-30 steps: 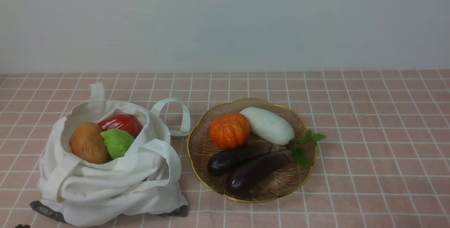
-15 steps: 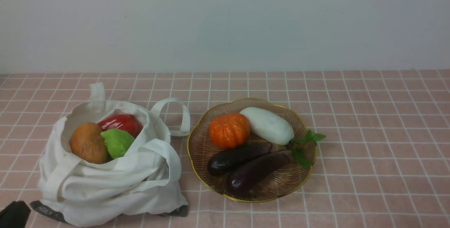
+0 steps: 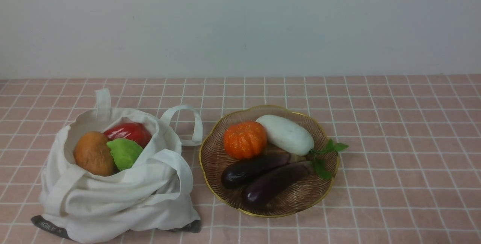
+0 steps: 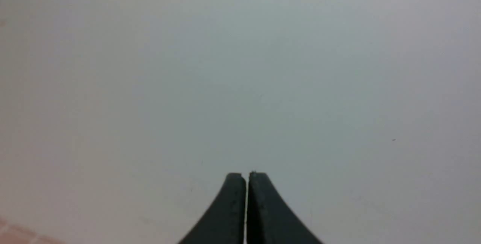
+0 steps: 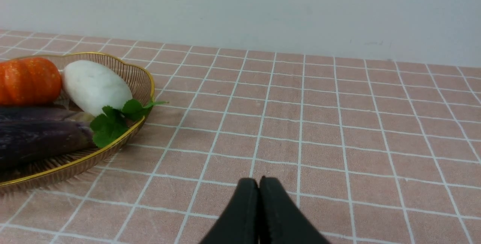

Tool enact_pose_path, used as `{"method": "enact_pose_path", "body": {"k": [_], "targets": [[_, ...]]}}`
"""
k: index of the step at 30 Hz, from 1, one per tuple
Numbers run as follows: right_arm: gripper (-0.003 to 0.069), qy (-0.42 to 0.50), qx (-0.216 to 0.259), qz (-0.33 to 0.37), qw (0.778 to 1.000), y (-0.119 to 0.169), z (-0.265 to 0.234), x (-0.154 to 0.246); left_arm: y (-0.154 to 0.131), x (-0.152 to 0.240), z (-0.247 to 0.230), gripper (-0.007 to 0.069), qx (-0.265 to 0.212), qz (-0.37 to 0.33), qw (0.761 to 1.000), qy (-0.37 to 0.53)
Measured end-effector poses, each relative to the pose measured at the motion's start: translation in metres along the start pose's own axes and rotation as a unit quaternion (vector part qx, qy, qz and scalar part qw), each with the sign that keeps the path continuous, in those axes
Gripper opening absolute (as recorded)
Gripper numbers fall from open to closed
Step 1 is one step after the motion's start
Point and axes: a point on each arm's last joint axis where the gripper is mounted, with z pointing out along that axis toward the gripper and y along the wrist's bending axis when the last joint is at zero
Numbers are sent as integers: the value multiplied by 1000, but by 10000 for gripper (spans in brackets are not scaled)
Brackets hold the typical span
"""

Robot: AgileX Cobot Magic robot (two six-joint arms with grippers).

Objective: Take vegetables from bag on pink coffee tablecloth place on plate.
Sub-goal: 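Reach into the cloth bag and grasp the green cucumber with the left gripper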

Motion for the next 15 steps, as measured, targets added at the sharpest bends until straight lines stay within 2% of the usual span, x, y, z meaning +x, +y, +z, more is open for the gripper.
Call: {"method": "enact_pose_path", "body": {"k": [1,2,5,7,10,11,12,13,14,15], "targets": [[-15,0,0,0,1000,0,0,0,-1,-2,1,-5,2,0,1000,0],[-15,0,0,0,1000,0,0,0,-10,-12,12,-5,3,28,999,25],[-15,0,0,0,1000,0,0,0,-23,-21,43,-5,-7,65,989,135],[-15,0,0,0,1000,0,0,0,-26,-15,63,-5,-23,81,969,233],[-15,0,0,0,1000,0,0,0,-29,-4,102,-5,-43,110,914,388],[-15,0,0,0,1000,0,0,0,-30,-4,104,-5,-45,114,906,406],[-15,0,0,0,1000,0,0,0,-30,3,125,-5,-51,126,868,478],[-15,0,0,0,1000,0,0,0,-29,8,136,-5,-53,131,848,511],[-15,0,0,0,1000,0,0,0,-29,11,145,-5,-53,136,832,535],[-15,0,0,0,1000,0,0,0,-30,10,148,-5,-52,137,829,540]]}}
